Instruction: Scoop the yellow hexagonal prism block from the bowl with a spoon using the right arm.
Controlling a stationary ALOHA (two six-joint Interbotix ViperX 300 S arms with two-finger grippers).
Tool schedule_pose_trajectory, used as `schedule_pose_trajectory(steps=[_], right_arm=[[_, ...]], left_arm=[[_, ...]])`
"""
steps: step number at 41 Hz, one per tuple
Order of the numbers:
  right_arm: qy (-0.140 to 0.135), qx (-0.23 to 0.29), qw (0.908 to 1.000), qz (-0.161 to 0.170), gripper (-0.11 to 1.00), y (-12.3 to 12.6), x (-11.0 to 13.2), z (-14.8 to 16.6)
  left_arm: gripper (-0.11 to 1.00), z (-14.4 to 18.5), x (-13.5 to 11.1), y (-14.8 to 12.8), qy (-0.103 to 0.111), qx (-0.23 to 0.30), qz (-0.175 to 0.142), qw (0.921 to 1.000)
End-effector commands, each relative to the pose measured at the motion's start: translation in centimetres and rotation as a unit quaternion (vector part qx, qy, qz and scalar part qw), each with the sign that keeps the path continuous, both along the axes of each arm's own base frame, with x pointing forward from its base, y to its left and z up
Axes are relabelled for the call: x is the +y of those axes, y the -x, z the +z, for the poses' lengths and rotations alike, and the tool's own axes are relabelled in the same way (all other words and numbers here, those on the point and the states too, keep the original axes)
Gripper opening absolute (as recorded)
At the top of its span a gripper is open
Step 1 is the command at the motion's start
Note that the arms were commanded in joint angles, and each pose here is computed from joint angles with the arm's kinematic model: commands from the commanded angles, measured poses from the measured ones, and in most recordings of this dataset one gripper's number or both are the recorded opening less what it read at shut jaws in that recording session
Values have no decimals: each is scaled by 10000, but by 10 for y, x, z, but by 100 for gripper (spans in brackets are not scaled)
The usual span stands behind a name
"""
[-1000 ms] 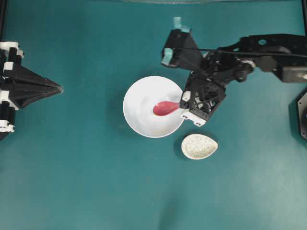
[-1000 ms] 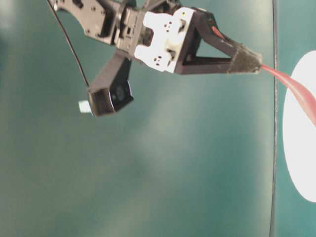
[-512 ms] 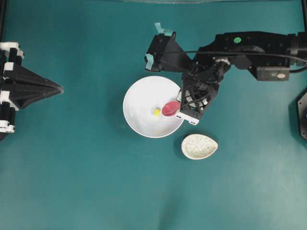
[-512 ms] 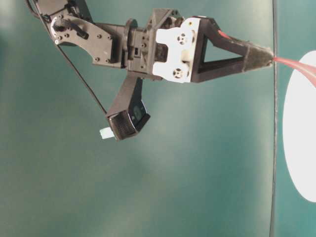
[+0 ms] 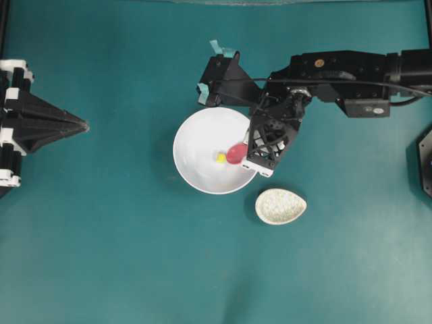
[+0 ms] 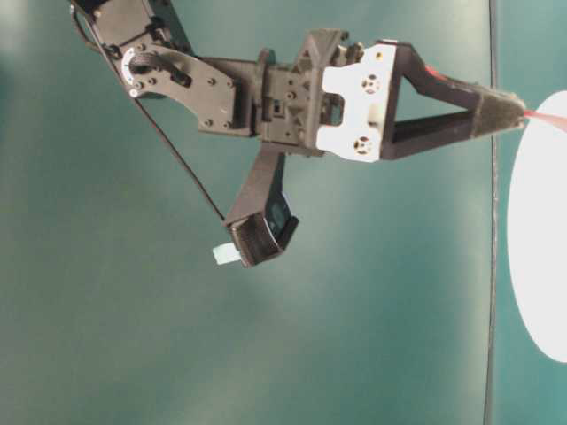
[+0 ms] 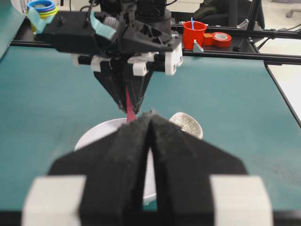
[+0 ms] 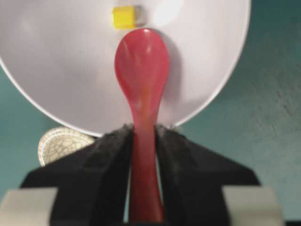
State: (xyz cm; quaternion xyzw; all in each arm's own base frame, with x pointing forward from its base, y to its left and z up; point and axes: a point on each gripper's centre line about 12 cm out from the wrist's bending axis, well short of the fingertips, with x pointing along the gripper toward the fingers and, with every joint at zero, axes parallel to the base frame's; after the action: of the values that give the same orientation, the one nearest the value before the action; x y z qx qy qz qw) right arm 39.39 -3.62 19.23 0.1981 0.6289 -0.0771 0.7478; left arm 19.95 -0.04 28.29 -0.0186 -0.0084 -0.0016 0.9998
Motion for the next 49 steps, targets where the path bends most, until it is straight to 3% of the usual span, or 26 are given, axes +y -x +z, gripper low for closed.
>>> schedule_pose_trajectory(steps=[1,28,49], right_arm=[[48,-258,9997,3,23,-7,-1,11],[250,-1084,9938,-65,23,-31,-2,5],[493,-1944,9797,-36,23,-47,-4,12]], left_arm=[[-1,3,0,-2,-22,-54,-4,10000],[-1,2,0,-2,-22,-38,4,10000],[-1,2,0,-2,-15,-38,-4,10000]])
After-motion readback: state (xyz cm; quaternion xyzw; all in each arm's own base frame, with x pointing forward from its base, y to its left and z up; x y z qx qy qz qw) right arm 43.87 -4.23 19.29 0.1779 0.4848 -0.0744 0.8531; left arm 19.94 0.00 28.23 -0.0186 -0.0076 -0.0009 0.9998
